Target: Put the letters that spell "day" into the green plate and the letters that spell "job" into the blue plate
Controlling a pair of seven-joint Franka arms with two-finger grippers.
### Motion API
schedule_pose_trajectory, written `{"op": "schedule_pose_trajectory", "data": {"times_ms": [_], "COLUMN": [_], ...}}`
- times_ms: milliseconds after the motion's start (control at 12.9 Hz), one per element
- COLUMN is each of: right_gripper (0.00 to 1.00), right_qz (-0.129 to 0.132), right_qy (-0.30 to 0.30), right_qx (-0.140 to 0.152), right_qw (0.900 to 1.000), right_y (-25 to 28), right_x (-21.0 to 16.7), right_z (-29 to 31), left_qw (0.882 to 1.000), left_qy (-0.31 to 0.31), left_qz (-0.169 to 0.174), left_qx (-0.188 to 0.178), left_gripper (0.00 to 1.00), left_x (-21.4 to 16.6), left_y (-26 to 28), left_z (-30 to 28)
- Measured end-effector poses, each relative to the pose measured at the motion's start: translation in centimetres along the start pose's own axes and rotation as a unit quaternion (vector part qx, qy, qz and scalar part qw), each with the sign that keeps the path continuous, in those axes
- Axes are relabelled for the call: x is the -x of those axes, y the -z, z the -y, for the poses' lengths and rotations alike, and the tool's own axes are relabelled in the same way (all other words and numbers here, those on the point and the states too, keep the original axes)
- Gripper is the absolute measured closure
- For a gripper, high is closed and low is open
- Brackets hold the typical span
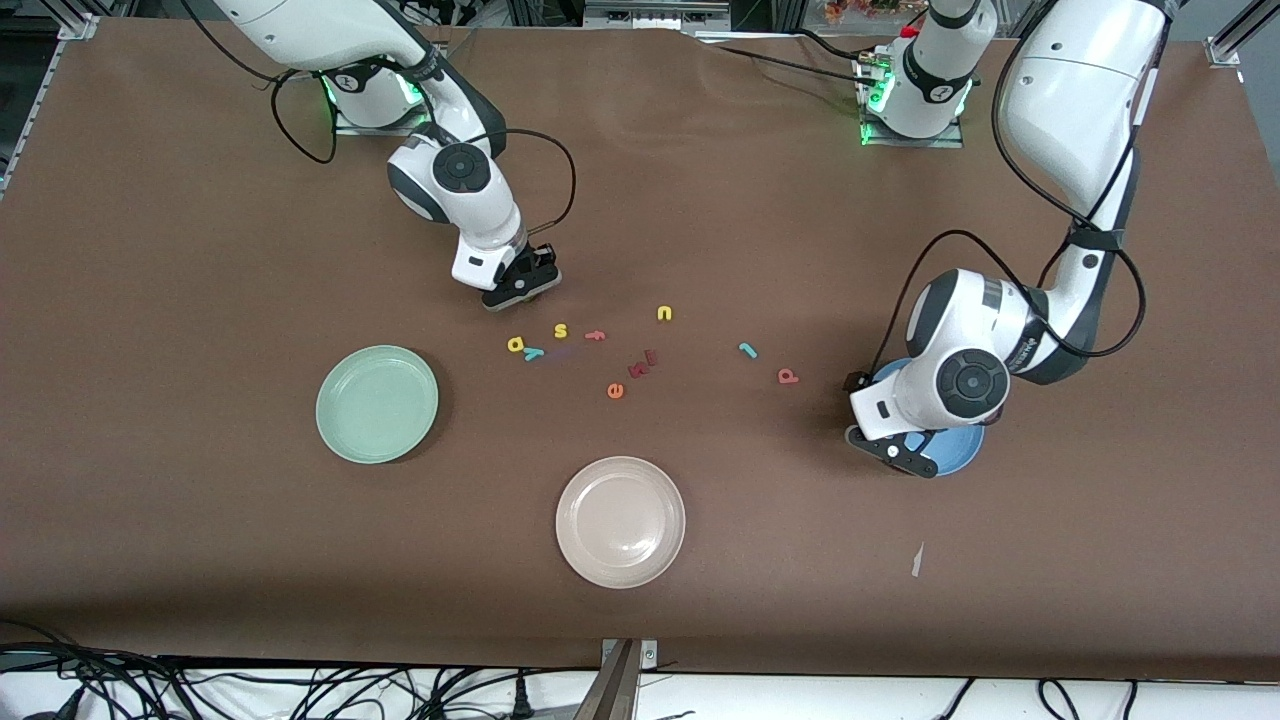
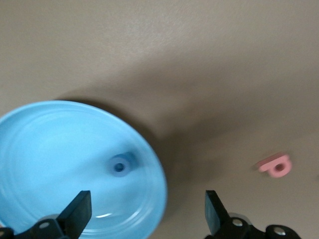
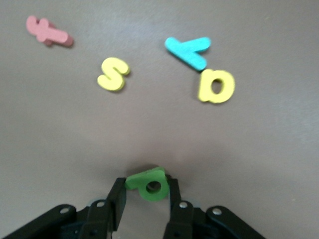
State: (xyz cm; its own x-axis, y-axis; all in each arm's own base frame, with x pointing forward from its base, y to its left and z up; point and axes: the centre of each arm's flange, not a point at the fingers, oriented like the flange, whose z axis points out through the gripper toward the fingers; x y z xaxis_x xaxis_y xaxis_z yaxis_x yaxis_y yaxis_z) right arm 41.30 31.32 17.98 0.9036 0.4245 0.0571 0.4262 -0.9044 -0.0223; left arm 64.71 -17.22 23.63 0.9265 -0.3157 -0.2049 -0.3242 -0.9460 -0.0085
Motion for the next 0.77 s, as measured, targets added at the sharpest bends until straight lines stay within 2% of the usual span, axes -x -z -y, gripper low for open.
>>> {"op": "schedule_pose_trajectory", "data": {"times_ms": [310,464,774], "right_gripper": [0.6,0.6,0.6], "right_qz": [-0.017,-0.025,-0.031], "right_qy": [-0.006,-0.011,-0.013], "right_qx": [0.01,0.029,0.071], "right_qw": [1.0,0.999,0.997], "right_y": [1.7,3.7,7.6], "right_x": [-0.9,-1.6,-2.8], "right_z": [-1.2,-2.8,-10.2], "left_qw": [0.99,0.981,0.975], "left_qy": [0.142,0.193,0.221], "left_qz": [-0.006,-0.02,-0.029], "left_qx": [0.01,0.014,0.021], "left_gripper": [0.0,0.0,0.04], "left_x": [-0.3,-0.2,1.1], "left_y": [-0.9,-3.1,-7.2], "left_z": [-7.5,-11.0,-13.4]}}
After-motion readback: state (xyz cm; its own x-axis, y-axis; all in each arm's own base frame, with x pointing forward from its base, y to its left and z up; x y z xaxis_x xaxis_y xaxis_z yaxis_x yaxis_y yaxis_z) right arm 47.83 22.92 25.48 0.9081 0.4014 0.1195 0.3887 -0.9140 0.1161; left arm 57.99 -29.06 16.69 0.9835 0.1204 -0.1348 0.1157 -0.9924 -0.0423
